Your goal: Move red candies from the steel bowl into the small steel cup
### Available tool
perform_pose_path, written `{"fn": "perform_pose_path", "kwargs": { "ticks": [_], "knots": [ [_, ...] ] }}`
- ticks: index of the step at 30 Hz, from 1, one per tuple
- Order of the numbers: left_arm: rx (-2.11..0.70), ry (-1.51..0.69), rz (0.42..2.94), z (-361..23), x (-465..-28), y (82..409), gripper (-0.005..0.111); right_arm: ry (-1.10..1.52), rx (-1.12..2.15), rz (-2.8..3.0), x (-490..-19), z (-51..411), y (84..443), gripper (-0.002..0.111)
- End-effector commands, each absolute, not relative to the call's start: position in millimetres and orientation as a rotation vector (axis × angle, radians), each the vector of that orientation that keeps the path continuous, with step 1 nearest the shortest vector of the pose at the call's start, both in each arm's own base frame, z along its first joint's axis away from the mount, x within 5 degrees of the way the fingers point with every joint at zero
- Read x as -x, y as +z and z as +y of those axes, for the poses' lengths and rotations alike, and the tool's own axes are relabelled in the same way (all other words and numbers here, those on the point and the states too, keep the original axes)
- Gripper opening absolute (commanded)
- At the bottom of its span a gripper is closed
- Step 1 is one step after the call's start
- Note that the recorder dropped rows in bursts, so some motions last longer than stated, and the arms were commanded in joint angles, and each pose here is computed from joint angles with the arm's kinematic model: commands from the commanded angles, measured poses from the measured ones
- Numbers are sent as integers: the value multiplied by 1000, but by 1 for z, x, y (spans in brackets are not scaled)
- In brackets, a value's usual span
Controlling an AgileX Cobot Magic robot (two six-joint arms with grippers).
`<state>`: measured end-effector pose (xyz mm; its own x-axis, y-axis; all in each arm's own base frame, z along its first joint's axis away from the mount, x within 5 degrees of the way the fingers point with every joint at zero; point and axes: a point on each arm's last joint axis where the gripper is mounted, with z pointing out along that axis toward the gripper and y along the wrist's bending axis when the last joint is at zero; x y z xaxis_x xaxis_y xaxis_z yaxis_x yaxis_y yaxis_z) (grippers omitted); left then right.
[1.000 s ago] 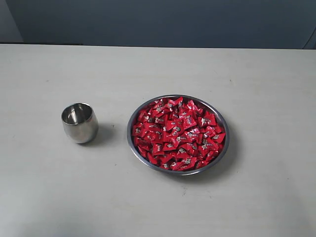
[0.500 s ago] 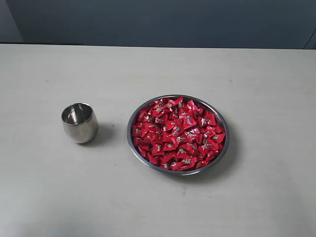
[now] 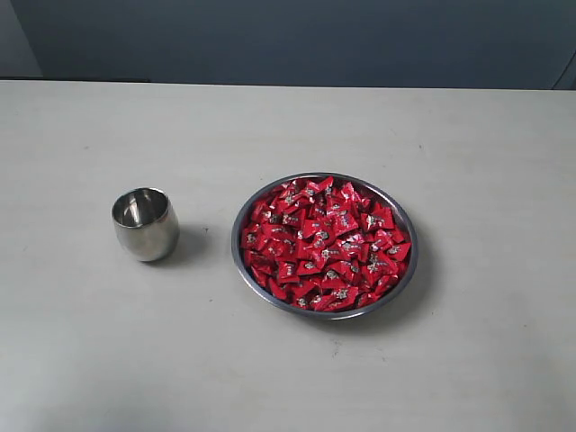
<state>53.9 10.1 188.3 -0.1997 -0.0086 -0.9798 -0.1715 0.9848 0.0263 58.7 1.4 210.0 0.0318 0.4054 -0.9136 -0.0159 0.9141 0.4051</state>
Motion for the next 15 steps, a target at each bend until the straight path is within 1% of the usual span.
{"fn": "perform_pose_path", "kwargs": {
  "ticks": [1,12,13,15],
  "knots": [
    [136,148,1765,10,-54,187,0,334,-337,1497,-58,0,210,0],
    [136,148,1765,10,-54,187,0,306,-355,1466,-58,-3,212,0],
    [136,148,1765,10,-54,187,0,312,-348,1466,-58,-2,214,0],
    [136,148,1765,10,-54,187,0,313,-329,1436,-56,-2,230,0]
  ]
}}
